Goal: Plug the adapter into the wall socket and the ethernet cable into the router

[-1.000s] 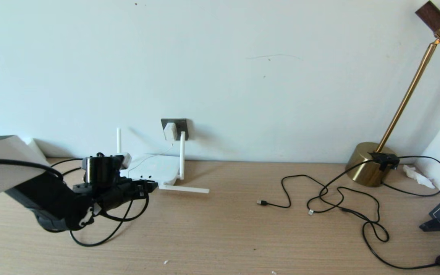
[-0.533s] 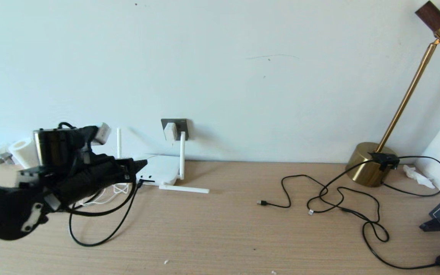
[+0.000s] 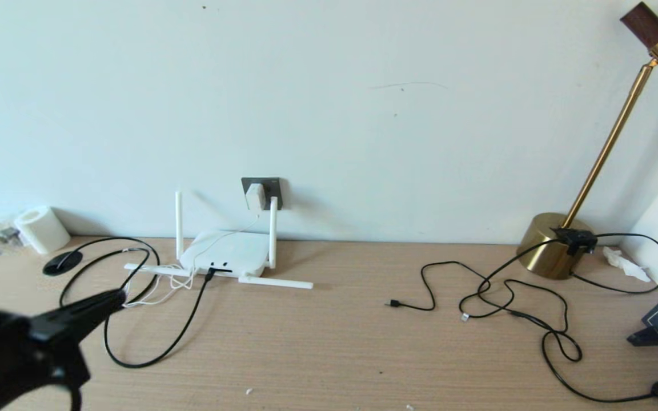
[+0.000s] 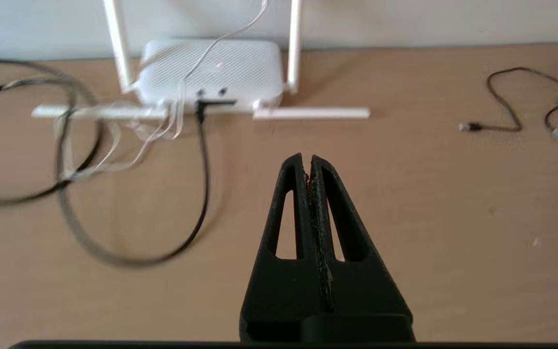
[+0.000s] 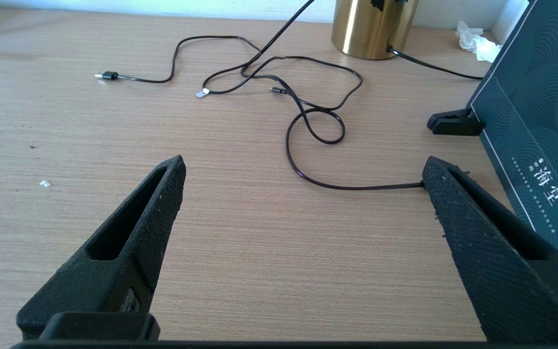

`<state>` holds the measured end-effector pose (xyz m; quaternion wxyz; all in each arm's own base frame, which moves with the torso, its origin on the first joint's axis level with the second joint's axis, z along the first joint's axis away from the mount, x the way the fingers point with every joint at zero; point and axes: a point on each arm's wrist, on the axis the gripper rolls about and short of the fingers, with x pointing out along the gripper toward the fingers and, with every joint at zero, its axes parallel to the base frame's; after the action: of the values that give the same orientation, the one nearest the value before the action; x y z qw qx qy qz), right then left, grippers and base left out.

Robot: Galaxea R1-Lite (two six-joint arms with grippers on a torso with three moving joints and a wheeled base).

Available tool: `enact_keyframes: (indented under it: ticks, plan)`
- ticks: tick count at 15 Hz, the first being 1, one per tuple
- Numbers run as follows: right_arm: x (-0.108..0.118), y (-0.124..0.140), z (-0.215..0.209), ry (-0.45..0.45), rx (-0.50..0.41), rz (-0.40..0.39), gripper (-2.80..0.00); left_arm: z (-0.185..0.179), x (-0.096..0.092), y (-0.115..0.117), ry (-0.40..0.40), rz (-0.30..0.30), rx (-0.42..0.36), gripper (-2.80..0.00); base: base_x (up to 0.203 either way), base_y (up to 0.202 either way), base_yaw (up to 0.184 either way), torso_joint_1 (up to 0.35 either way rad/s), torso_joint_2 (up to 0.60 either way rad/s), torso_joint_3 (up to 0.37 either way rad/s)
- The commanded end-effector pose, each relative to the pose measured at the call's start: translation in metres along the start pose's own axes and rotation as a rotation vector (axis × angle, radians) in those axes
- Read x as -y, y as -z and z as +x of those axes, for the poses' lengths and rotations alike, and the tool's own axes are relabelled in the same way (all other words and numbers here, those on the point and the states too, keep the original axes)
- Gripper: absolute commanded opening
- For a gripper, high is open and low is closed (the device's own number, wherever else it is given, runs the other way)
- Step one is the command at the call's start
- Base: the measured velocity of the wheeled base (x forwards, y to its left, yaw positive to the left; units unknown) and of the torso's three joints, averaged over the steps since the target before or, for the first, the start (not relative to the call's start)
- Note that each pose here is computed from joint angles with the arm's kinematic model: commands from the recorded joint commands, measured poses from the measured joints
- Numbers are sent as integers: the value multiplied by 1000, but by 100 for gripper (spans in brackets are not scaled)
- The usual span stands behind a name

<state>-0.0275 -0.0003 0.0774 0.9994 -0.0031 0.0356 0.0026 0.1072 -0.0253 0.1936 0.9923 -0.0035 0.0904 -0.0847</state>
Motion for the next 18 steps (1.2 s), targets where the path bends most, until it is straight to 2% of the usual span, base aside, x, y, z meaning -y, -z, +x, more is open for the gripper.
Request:
enact_keyframes:
  ticks: [1, 2, 3, 5, 7, 8, 9, 10, 12, 13, 16, 18]
  plan:
    - [0, 0, 0, 0, -1, 0, 0, -59, -8, 34, -76, -13, 132, -280, 0, 0, 0, 0, 0, 0]
    - [0, 0, 0, 0, -1, 0, 0, -69, -11, 55, -146, -16, 119, -280, 0, 0, 0, 0, 0, 0]
    - [0, 0, 0, 0, -1, -2, 0, -78, -12, 76, -182, -4, 113, -280, 0, 0, 0, 0, 0, 0]
    - [0, 0, 0, 1, -2, 4, 0, -90, -11, 103, -142, 35, 94, -280, 0, 0, 0, 0, 0, 0]
    - [0, 0, 0, 1, -2, 5, 0, -89, -9, 129, -66, 64, -79, -280, 0, 0, 0, 0, 0, 0]
    - [0, 0, 0, 2, -2, 6, 0, -87, -9, 133, -71, 70, -131, -280, 0, 0, 0, 0, 0, 0]
    - [0, 0, 0, 0, -2, 6, 0, -86, -9, 133, -117, 62, -150, -280, 0, 0, 0, 0, 0, 0]
    - [0, 0, 0, 0, -2, 6, 0, -87, -9, 133, -165, 59, -139, -280, 0, 0, 0, 0, 0, 0]
    - [0, 0, 0, 0, -2, 7, 0, -90, -9, 134, -197, 67, -92, -280, 0, 0, 0, 0, 0, 0]
    - [0, 0, 0, 1, -2, 6, 0, -92, -8, 134, -175, 72, -62, -280, 0, 0, 0, 0, 0, 0]
    - [0, 0, 0, 2, -2, 10, 0, -106, -5, 139, -130, 115, 124, -280, 0, 0, 0, 0, 0, 0]
    - [0, 0, 0, 2, -2, 15, 0, -109, -5, 141, -132, 154, 170, -280, 0, 0, 0, 0, 0, 0]
